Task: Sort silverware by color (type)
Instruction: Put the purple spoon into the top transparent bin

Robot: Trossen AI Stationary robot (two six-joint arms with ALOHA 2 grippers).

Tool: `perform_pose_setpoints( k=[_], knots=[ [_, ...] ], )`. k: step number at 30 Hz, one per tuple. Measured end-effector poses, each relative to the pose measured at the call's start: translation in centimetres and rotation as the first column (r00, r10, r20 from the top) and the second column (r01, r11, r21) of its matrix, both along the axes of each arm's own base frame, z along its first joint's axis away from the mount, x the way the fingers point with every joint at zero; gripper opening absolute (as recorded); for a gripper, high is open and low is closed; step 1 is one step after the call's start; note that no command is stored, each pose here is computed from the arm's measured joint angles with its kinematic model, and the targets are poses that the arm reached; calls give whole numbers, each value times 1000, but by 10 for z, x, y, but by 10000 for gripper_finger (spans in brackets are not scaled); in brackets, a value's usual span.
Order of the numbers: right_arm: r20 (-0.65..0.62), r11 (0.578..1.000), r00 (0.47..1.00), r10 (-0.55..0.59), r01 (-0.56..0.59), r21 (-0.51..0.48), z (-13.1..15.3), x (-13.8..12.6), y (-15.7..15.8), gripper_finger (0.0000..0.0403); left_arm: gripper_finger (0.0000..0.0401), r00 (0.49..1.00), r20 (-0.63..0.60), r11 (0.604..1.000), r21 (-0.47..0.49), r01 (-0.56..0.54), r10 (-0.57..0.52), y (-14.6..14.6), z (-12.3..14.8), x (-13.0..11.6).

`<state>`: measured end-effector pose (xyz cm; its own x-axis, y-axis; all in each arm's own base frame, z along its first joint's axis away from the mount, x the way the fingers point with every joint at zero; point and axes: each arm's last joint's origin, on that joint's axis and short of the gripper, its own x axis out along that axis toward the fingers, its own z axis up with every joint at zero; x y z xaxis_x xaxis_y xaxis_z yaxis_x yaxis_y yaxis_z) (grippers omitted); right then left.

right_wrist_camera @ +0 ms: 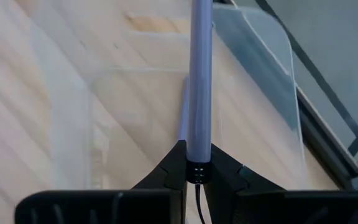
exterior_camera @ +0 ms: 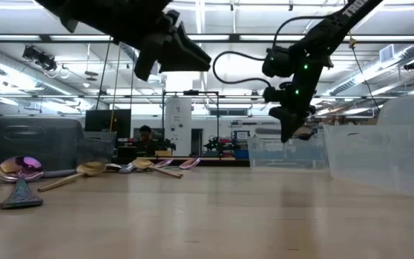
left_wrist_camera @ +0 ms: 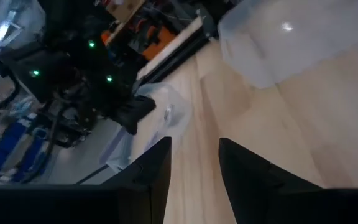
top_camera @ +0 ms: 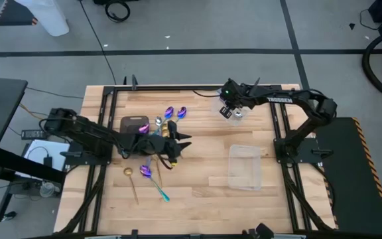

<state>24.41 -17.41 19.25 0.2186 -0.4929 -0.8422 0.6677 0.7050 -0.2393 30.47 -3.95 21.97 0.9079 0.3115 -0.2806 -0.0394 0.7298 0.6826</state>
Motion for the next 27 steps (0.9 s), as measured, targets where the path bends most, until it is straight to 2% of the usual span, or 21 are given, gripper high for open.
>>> perform_pose_setpoints(
  k=[5,15,23,27],
  knots=[
    [-16,999,999,-42,43,32,-7,-4,-6,43,141,998,51,996,-73,43,-39,7,8,-14],
    [21,991,994,-111,109,82,-7,-11,-13,43,141,986,159,991,-120,60,-41,16,20,-44],
    [25,987,991,-129,126,99,-7,-13,-15,43,141,981,192,975,-217,52,-9,17,23,-46],
    [32,985,991,-133,128,114,-7,-14,-15,43,141,983,185,974,-222,48,-6,17,22,-46]
  ],
)
